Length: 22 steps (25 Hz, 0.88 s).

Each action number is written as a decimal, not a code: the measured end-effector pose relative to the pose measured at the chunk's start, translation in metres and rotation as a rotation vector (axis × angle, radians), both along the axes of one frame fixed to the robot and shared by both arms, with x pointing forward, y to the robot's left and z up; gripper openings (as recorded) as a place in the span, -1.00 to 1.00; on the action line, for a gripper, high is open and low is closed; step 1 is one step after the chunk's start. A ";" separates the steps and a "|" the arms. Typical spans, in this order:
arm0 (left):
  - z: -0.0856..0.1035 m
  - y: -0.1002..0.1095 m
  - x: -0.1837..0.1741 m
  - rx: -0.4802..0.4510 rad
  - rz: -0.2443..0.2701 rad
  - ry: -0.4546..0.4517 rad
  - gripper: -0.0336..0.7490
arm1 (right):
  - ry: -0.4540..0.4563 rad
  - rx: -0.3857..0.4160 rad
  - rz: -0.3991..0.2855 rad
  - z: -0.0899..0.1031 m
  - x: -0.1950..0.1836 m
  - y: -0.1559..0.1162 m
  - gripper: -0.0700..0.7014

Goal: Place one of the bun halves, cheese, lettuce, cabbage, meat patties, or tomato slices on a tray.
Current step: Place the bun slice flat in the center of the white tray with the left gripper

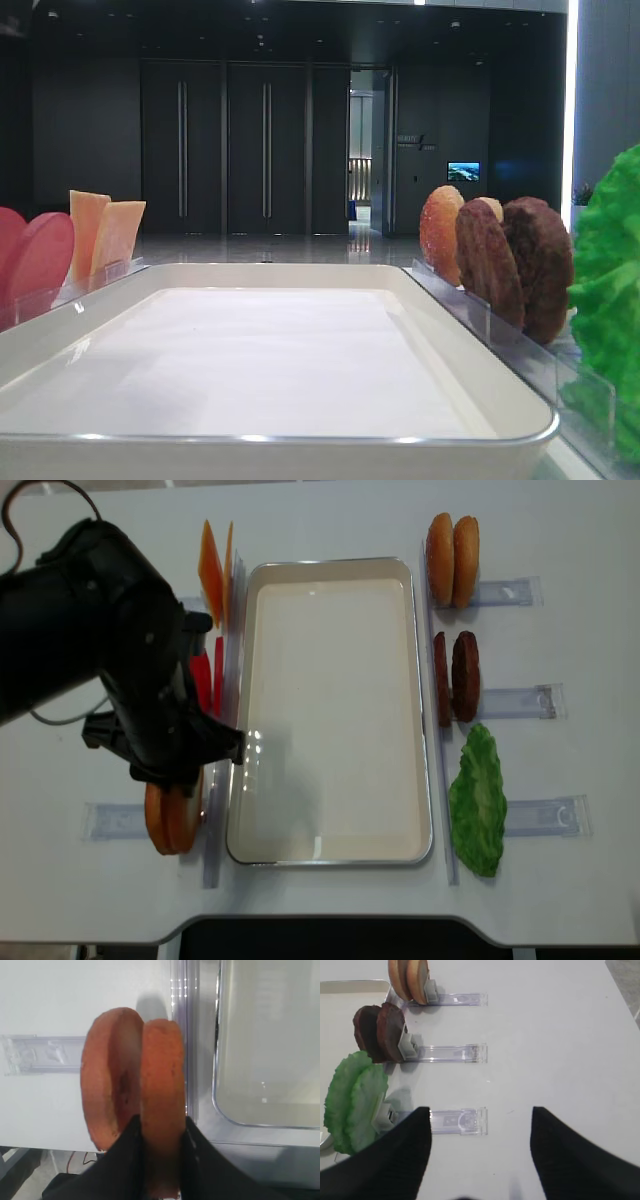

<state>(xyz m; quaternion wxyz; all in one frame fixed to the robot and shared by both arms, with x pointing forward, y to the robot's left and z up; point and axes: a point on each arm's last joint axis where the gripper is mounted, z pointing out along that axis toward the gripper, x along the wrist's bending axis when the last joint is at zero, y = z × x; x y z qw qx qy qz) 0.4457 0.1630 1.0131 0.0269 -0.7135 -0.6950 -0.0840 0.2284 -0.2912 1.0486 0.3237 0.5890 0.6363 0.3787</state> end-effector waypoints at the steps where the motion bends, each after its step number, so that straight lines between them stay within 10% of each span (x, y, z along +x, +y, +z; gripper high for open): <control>1: 0.005 0.000 0.000 -0.014 0.003 -0.010 -0.55 | 0.000 0.000 0.000 0.000 0.000 0.000 0.26; 12: 0.035 -0.006 -0.006 -0.188 -0.007 -0.082 -0.55 | 0.000 0.000 0.000 0.000 0.000 0.000 0.26; 22: 0.027 -0.026 0.003 -0.567 -0.067 -0.157 -0.56 | 0.000 0.000 0.000 0.000 0.000 0.000 0.26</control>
